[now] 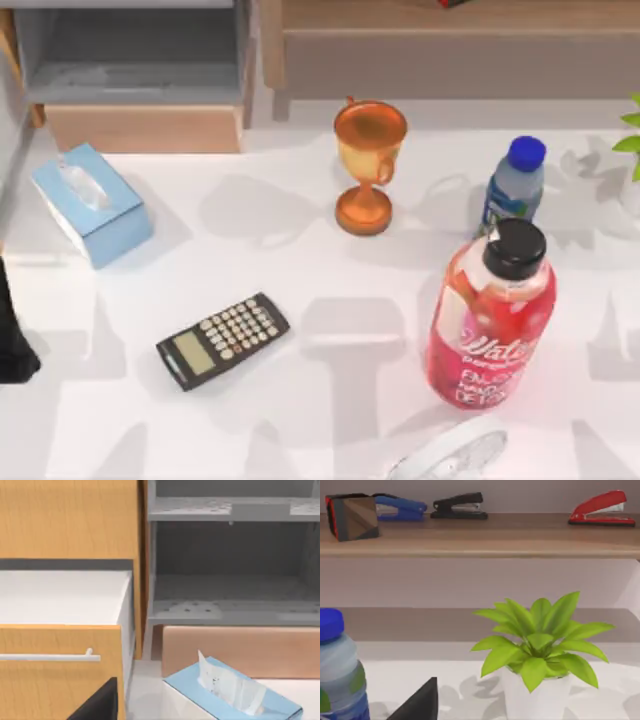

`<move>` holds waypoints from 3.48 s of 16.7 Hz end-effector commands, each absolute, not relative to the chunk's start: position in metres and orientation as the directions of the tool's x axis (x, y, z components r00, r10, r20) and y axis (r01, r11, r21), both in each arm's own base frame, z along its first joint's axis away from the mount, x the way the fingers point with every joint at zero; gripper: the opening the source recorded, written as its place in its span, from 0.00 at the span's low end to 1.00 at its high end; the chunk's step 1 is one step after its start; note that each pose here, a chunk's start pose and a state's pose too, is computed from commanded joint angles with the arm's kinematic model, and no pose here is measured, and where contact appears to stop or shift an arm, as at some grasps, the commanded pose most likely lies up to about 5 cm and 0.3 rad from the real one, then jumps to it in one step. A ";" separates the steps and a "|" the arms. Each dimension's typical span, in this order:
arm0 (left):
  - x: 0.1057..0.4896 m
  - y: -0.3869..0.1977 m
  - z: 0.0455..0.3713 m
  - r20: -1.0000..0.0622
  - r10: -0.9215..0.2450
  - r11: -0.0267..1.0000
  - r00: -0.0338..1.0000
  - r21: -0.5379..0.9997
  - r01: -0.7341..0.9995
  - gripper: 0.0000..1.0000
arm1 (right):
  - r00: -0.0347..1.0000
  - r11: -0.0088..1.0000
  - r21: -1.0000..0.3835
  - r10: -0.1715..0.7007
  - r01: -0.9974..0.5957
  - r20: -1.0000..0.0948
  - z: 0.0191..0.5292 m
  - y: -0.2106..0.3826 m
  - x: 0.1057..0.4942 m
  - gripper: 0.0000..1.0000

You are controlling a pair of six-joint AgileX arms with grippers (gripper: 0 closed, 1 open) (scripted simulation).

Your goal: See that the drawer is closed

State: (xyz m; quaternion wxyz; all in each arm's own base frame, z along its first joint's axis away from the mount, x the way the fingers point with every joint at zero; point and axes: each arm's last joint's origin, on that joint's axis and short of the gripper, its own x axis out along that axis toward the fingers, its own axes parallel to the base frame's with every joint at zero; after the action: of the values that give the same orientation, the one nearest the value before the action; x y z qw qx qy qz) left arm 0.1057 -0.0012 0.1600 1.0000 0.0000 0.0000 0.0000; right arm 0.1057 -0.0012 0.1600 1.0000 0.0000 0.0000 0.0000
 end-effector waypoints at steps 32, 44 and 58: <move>0.256 -0.106 0.261 0.005 0.029 0.998 1.000 0.056 -0.029 1.00 | 1.000 1.000 0.000 0.000 0.000 0.000 0.160 -0.001 0.106 1.00; 0.272 0.088 0.198 0.140 0.235 0.600 0.962 0.757 -0.257 1.00 | 1.000 1.000 0.000 0.000 0.000 0.000 0.160 -0.001 0.106 1.00; 0.229 0.175 0.095 0.000 -0.020 0.000 1.000 1.000 0.000 1.00 | 1.000 1.000 0.000 0.000 0.000 0.000 0.160 -0.001 0.106 1.00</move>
State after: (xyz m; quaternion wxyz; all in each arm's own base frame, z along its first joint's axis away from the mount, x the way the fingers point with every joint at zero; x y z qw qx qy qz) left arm 0.2294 0.1746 0.0951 0.7069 0.7072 -0.0071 -0.0071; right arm 0.1057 -0.0012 0.1600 1.0000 0.0000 0.0000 0.0000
